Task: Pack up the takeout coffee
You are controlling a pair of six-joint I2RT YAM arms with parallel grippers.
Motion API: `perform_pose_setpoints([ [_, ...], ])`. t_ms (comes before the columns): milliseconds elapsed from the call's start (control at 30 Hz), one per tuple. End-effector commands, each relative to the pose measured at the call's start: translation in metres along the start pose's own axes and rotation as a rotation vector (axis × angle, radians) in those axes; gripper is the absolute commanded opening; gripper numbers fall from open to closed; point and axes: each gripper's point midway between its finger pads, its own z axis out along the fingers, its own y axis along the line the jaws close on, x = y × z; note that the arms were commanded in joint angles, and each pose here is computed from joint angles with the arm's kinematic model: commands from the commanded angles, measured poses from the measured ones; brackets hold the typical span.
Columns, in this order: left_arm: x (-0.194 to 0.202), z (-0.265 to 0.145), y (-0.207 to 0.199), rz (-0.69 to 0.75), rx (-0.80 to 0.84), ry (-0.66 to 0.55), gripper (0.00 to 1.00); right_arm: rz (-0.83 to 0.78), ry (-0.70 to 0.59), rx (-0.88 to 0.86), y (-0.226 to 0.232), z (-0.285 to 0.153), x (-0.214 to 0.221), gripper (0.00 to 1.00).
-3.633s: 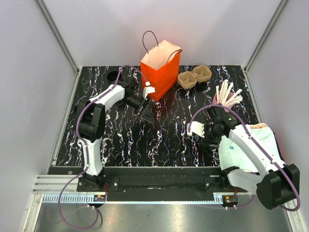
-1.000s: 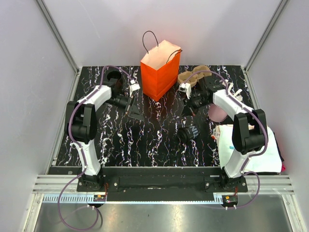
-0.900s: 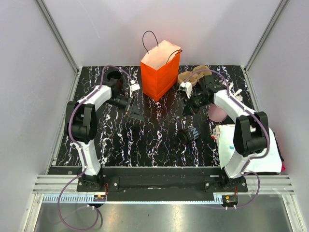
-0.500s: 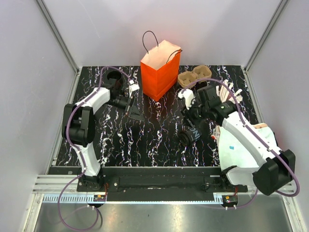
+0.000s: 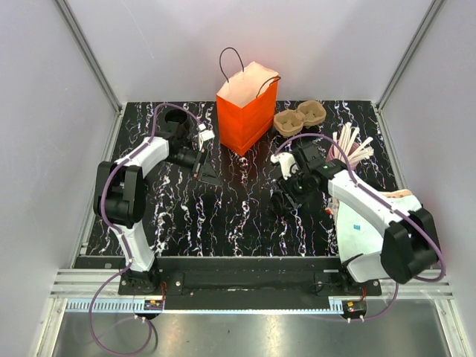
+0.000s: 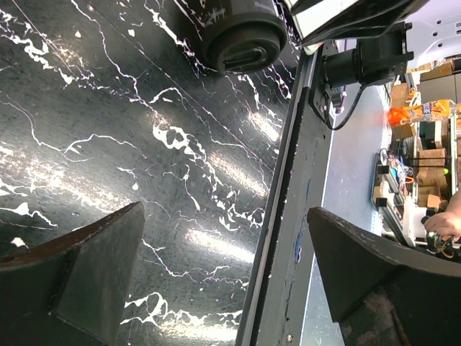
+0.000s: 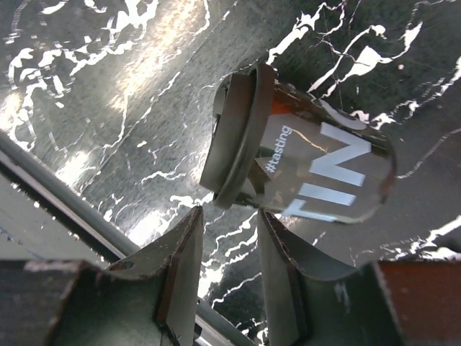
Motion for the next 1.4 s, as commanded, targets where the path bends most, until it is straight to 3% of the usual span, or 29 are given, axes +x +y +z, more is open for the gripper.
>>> perform_pose_setpoints([
  [0, -0.006, -0.004, -0.005, 0.053, -0.017, -0.016, 0.99, -0.007, -0.048, 0.029, -0.002, 0.009, -0.030, 0.41],
  [300, -0.005, -0.003, -0.004, 0.056, -0.018, -0.015, 0.99, 0.008, -0.087, 0.087, -0.011, 0.014, -0.050, 0.40],
  [500, -0.005, -0.001, -0.003, 0.042, 0.000, -0.017, 0.99, -0.013, -0.141, 0.109, -0.014, 0.005, -0.071, 0.45],
  [600, -0.003, 0.003, -0.004, 0.041, 0.017, -0.012, 0.99, -0.145, -0.127, 0.077, -0.010, 0.001, -0.069, 0.65],
  [633, -0.001, 0.007, -0.005, 0.045, 0.022, -0.003, 0.99, -0.261, -0.135, 0.091, -0.014, -0.006, -0.069, 0.70],
  [667, 0.000, 0.009, -0.005, 0.046, 0.025, 0.004, 0.99, -0.318, -0.119, 0.096, -0.017, -0.005, -0.060, 0.88],
  [733, 0.000, 0.011, -0.006, 0.053, 0.029, 0.009, 0.99, -0.492, -0.129, 0.132, -0.025, -0.011, -0.058, 1.00],
  [900, -0.001, 0.015, -0.008, 0.060, 0.039, 0.015, 0.99, -0.734, -0.109, 0.092, -0.028, -0.004, -0.044, 1.00],
  [1367, 0.000, 0.012, -0.006, 0.071, 0.009, 0.025, 0.99, -0.846, -0.120, -0.152, -0.024, 0.053, -0.019, 1.00],
])
